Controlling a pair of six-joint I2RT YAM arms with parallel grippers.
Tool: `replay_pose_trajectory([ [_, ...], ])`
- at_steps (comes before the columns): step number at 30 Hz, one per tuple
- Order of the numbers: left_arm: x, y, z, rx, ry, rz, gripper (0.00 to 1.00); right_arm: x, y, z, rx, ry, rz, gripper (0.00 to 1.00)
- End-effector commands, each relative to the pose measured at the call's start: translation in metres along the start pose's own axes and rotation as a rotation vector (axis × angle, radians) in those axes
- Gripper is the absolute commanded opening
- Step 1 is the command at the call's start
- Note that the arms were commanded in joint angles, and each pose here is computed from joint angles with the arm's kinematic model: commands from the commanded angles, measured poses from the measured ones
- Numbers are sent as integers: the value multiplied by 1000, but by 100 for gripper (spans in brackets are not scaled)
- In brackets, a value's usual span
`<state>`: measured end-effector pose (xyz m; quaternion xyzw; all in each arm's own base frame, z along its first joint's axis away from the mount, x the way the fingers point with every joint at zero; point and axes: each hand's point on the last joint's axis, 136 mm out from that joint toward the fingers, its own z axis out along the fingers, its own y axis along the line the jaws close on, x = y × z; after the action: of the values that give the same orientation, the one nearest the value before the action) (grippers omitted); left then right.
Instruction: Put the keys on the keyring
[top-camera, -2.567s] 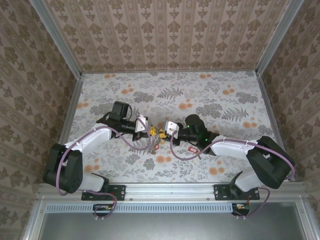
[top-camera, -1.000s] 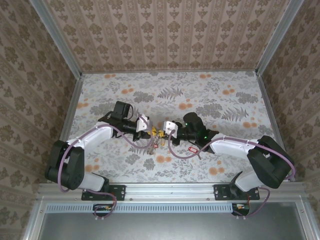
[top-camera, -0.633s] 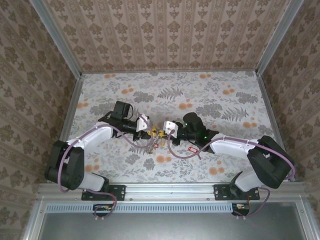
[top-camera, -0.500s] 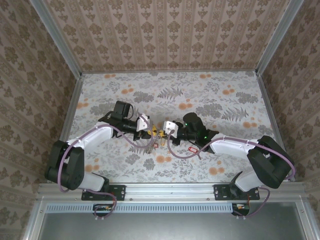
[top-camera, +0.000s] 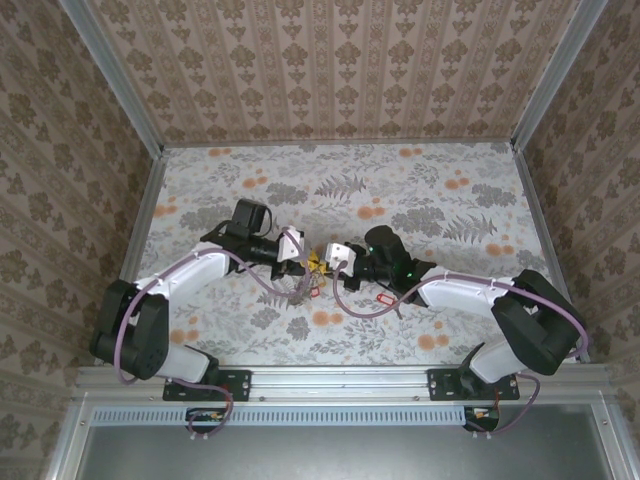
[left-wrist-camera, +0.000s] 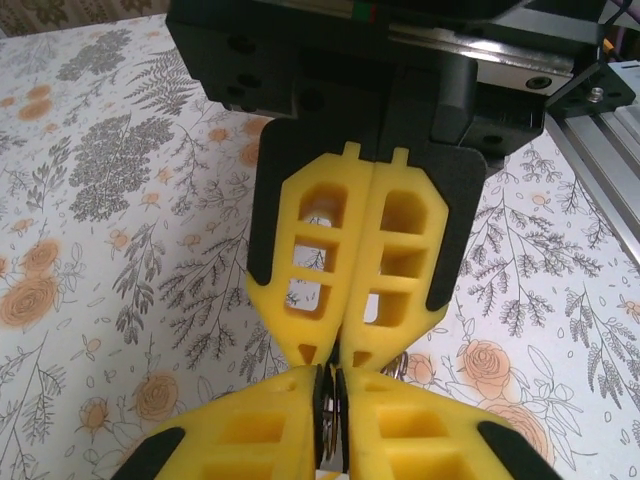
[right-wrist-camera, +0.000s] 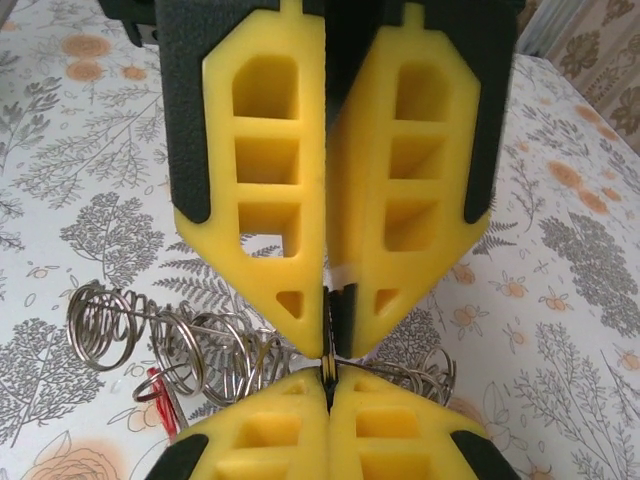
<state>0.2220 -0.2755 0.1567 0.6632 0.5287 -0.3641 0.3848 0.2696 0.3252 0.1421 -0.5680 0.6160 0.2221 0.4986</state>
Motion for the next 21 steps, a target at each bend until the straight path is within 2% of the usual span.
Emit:
replay_pose_trajectory([
  [1, -6, 0, 3, 23, -17, 17, 12, -18, -8, 2, 27, -60, -13, 0],
  [13, 5, -5, -4, 16, 18, -6, 20, -13, -7, -2, 44, -54, -17, 0],
  [21, 7, -5, -5, 7, 30, 8, 20, -11, -5, -1, 41, -66, -3, 0],
])
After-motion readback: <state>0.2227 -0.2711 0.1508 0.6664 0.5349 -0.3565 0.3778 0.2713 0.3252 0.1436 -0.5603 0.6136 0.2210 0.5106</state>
